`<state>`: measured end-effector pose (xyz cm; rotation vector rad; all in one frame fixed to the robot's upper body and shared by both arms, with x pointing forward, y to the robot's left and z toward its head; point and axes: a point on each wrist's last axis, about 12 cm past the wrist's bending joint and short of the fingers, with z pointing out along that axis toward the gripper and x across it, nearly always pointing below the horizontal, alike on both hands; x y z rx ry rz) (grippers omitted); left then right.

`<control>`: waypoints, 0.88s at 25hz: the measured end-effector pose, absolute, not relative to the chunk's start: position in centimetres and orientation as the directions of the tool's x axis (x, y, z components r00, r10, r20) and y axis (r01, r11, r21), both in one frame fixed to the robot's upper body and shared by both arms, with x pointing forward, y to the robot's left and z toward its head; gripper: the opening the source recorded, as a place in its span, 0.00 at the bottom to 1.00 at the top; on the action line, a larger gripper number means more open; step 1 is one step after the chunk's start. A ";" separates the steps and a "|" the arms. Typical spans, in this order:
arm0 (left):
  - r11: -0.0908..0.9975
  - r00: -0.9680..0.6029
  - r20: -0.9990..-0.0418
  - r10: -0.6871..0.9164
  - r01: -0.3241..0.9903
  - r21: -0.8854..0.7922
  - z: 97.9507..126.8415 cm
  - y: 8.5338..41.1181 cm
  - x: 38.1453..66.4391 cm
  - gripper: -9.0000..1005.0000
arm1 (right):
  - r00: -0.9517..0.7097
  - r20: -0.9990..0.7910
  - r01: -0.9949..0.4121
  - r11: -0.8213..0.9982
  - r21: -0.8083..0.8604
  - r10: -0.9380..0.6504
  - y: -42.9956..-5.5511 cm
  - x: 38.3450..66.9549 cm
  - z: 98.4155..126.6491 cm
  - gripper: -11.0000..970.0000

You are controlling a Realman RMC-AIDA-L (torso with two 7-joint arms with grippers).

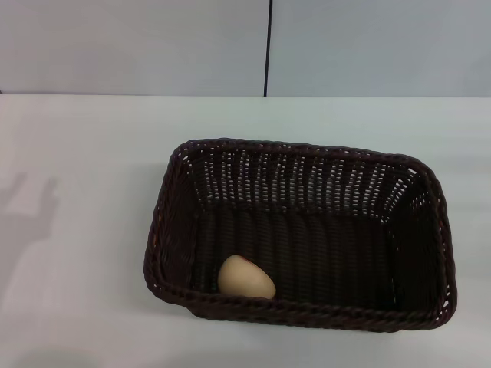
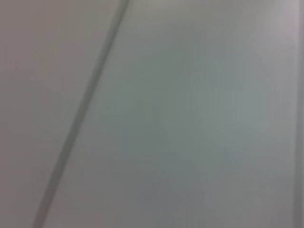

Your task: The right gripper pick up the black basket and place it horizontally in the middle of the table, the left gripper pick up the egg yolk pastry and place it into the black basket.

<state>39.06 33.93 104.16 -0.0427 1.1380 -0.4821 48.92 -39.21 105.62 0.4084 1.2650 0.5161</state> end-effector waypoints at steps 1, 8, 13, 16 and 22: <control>0.897 0.329 -0.860 -0.390 0.347 -0.274 104.2 33.9 39.1 0.49 | 0.215 -0.789 -0.140 0.818 0.558 0.576 -39.2 48.9 105.6 0.38; 0.929 0.376 -0.857 -0.354 0.249 -0.274 104.1 35.0 38.5 0.43 | 0.216 -0.787 -0.136 0.816 0.562 0.578 -39.3 48.8 105.5 0.38; 0.927 0.392 -0.842 -0.371 0.208 -0.312 104.0 34.9 38.7 0.39 | 0.214 -0.786 -0.134 0.815 0.564 0.579 -39.3 48.7 105.5 0.38; 0.928 0.392 -0.842 -0.370 0.202 -0.314 103.9 34.9 38.7 0.33 | 0.214 -0.787 -0.134 0.815 0.563 0.579 -39.2 48.7 105.5 0.38; 0.927 0.391 -0.842 -0.372 0.207 -0.313 104.0 34.9 38.8 0.19 | 0.214 -0.787 -0.136 0.815 0.563 0.579 -39.1 48.8 105.5 0.38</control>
